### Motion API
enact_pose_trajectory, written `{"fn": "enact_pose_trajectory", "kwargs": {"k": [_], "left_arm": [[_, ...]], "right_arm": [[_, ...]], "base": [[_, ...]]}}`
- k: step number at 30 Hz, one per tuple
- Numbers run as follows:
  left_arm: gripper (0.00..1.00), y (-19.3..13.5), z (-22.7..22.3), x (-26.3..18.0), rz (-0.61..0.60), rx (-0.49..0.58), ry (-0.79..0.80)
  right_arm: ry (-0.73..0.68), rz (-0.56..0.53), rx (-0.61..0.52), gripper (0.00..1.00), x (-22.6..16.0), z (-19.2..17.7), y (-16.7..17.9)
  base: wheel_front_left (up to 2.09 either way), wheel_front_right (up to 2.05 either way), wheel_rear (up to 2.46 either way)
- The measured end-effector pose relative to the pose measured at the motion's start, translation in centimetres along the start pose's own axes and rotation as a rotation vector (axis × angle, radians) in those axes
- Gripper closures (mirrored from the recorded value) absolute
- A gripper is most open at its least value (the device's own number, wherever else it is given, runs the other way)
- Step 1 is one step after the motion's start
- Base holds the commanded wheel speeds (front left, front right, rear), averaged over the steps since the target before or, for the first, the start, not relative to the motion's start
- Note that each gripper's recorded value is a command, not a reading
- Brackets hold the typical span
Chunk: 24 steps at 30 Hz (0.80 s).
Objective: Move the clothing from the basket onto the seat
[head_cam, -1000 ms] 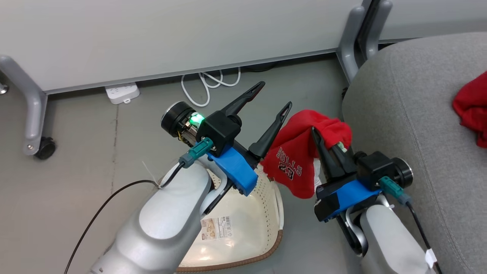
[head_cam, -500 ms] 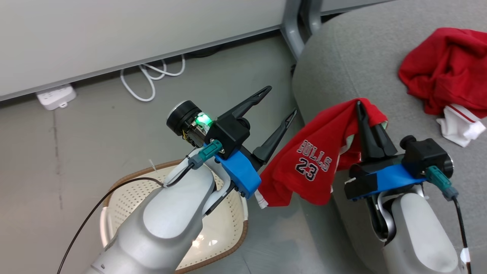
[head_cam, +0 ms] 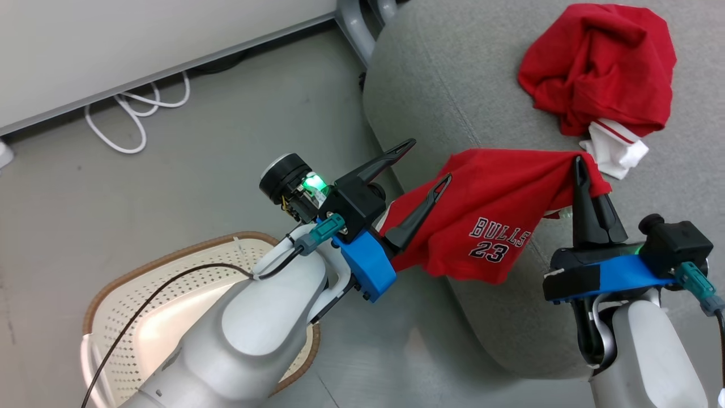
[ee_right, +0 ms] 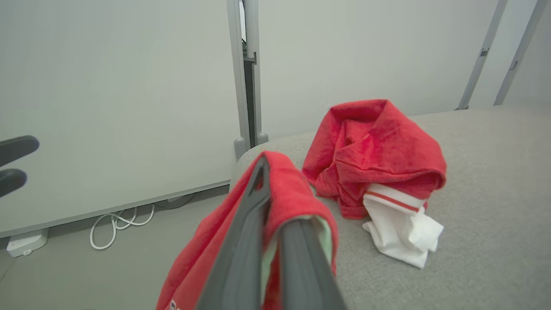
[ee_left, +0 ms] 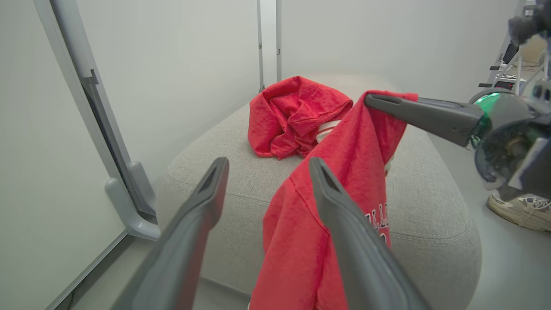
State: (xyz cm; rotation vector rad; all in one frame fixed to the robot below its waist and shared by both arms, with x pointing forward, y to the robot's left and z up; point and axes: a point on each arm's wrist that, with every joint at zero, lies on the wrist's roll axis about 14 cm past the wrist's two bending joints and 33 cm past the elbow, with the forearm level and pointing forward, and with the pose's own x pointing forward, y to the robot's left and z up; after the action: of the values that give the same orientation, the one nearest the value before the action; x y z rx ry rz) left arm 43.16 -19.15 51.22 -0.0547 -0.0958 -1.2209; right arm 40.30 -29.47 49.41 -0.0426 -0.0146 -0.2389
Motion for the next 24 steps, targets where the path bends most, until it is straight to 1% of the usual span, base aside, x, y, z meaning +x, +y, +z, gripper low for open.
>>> {"fn": "enact_pose_trajectory", "kwargs": {"k": [5,14,21,24], "left_arm": [[0.0,-0.8,-0.8,0.8,-0.033,-0.025,0.002],[0.0,-0.9,-1.3,1.2,-0.047,-0.039,0.002],[0.0,0.4,-2.1,1.1,-0.028,-0.048,0.006],[0.0,1.3,-2.7,1.1,-0.018,-0.05,0.007]], "right_arm": [[0.026,-0.048,-0.003,1.0,-0.9,-0.7,-1.7],[0.043,-0.069,-0.003,1.0,-0.9,-1.3,-2.3],[-0.026,-0.02,-0.051,1.0,1.8,0.8,-0.9],[-0.102,-0.001,-0.086,1.0,4.2,3.3,-0.5]], "base": [[0.0,0.0,0.0],[0.0,0.0,0.0],[0.0,0.0,0.0],[0.0,0.0,0.0]]}}
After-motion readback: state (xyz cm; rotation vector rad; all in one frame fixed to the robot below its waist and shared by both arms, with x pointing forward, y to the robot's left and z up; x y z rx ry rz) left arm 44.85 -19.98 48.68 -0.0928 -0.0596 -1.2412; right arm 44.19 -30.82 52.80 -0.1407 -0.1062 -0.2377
